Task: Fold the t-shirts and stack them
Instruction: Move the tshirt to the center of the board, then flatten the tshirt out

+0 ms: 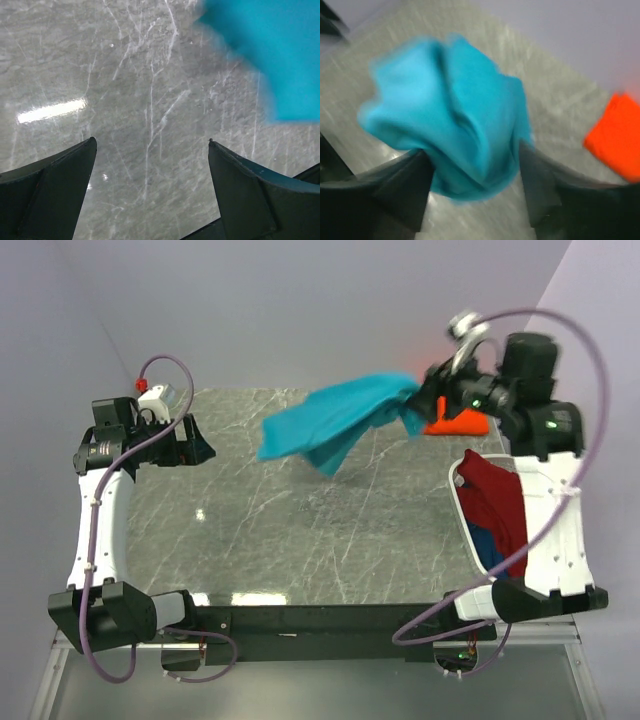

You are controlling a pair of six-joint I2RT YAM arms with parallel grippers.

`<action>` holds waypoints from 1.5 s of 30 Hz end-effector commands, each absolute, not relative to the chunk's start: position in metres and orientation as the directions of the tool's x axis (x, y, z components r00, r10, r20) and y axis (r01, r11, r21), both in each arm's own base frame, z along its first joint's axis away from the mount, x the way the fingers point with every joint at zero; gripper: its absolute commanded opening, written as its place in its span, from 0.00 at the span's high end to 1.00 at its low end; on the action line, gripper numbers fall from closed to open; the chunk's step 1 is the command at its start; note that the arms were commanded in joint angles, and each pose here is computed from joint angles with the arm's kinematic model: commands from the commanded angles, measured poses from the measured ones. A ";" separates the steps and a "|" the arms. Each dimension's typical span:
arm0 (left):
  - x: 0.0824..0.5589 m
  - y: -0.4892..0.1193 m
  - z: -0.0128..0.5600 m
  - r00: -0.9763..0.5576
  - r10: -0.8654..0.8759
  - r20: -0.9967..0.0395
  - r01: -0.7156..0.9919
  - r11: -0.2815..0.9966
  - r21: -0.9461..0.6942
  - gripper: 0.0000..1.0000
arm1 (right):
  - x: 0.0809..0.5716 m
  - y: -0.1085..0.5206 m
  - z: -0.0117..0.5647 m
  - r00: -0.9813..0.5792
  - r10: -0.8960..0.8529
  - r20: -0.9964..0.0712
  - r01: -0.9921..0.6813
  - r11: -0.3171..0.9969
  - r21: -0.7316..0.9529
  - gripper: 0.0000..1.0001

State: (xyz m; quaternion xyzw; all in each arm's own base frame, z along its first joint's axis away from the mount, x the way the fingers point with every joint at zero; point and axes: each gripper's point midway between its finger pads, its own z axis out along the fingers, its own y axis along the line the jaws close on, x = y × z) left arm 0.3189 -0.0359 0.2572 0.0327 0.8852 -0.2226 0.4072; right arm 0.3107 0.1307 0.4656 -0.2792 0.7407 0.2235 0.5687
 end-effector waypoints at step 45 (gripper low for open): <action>0.421 -0.061 0.064 -0.891 0.097 -0.443 0.241 0.928 -0.283 0.31 | 0.387 0.123 0.049 -0.842 -0.438 -0.314 -0.499 0.853 0.149 0.41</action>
